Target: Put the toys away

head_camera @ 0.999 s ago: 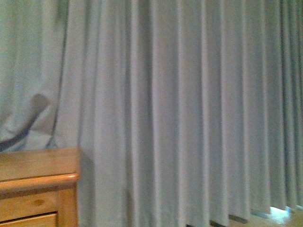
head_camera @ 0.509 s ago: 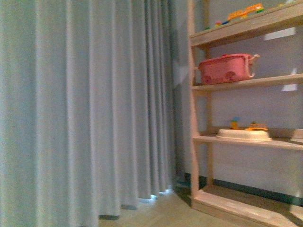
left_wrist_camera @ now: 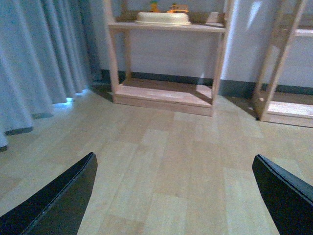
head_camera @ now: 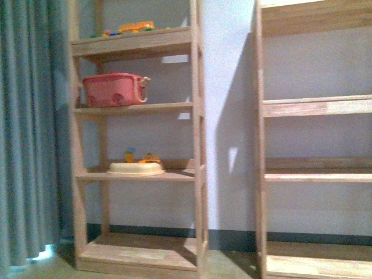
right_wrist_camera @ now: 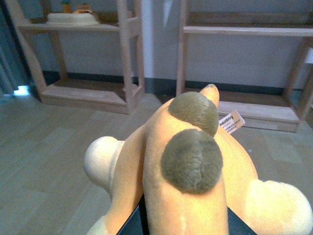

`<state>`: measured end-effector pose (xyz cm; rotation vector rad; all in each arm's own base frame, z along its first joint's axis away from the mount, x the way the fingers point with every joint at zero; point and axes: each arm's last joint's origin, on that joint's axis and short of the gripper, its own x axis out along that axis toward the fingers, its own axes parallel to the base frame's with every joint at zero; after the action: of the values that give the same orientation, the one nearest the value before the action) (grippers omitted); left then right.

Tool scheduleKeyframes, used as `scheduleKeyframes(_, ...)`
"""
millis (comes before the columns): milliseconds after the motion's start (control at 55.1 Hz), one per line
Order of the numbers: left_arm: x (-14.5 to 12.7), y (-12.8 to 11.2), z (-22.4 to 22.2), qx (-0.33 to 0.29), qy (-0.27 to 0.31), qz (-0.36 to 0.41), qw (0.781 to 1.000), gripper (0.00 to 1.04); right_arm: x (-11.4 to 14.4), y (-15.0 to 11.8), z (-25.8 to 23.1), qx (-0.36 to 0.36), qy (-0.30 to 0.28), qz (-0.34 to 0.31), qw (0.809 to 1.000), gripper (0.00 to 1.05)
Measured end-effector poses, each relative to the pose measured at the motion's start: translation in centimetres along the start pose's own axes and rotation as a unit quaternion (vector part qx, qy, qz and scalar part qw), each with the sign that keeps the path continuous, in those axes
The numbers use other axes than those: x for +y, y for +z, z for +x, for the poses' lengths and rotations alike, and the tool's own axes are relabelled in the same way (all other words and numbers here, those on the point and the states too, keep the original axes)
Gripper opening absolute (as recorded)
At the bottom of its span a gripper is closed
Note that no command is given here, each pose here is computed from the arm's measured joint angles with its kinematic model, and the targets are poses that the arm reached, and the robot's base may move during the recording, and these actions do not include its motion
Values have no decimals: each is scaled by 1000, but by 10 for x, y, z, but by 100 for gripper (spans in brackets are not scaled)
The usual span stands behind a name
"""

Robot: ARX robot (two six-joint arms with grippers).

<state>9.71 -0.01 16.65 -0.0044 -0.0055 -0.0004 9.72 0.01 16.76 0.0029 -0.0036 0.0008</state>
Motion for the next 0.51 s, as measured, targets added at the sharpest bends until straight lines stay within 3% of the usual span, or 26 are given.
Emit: scheduleKeyframes(509, 0, 0, 0, 0, -1, 0, 1000, 98, 0, 0, 0, 0, 2, 0, 1000, 7)
